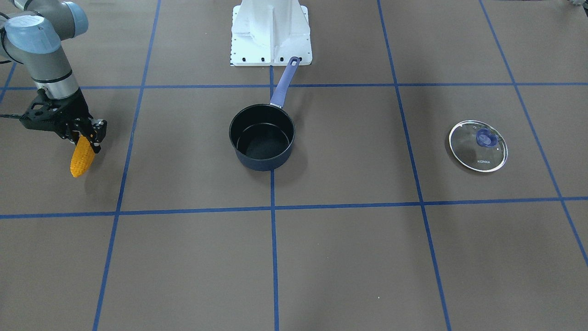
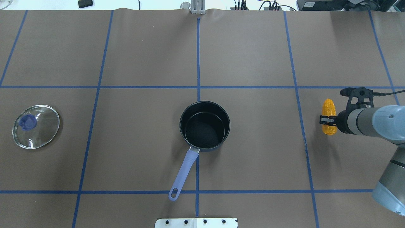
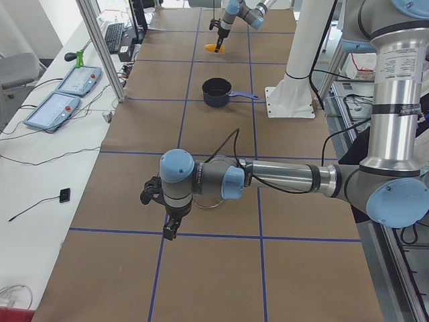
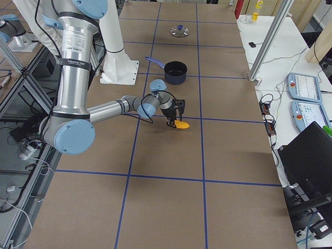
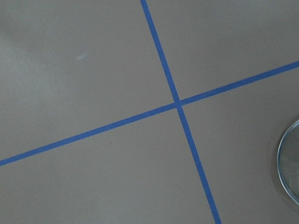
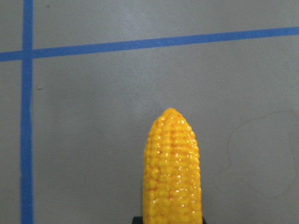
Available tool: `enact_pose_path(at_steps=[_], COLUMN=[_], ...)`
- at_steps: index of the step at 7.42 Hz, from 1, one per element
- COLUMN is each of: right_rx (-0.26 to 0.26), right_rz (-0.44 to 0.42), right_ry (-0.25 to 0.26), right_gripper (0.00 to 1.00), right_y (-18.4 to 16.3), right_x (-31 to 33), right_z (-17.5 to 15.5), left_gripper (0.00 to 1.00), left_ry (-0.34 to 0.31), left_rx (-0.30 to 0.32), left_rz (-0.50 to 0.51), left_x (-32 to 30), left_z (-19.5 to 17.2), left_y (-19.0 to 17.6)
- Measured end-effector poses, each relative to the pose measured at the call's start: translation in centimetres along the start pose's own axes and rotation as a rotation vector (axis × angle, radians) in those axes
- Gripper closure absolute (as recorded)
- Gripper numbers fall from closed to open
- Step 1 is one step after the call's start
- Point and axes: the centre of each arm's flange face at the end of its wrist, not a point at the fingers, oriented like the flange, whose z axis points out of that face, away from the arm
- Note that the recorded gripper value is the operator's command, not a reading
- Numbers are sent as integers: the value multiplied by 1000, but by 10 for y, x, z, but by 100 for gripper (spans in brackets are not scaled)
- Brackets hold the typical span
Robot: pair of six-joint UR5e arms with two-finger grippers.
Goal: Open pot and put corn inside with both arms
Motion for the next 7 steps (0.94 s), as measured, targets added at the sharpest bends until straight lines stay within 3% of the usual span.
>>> enact_pose_path(at_steps=[2, 4, 7], right_rx=[-13, -37, -32], right_rz=[5, 19, 64], right_ry=[-62, -76, -119], right_gripper=[100, 100, 100], right_y=[-36, -50, -6], right_x=[-99, -201, -334], right_z=[-25, -54, -75], left_gripper=[2, 2, 2], left_ry=[0, 0, 1], left_rx=[-1, -1, 0], left_rz=[-2, -5, -6], left_x=[0, 0, 1], left_z=[0, 1, 0], left_y=[0, 0, -1])
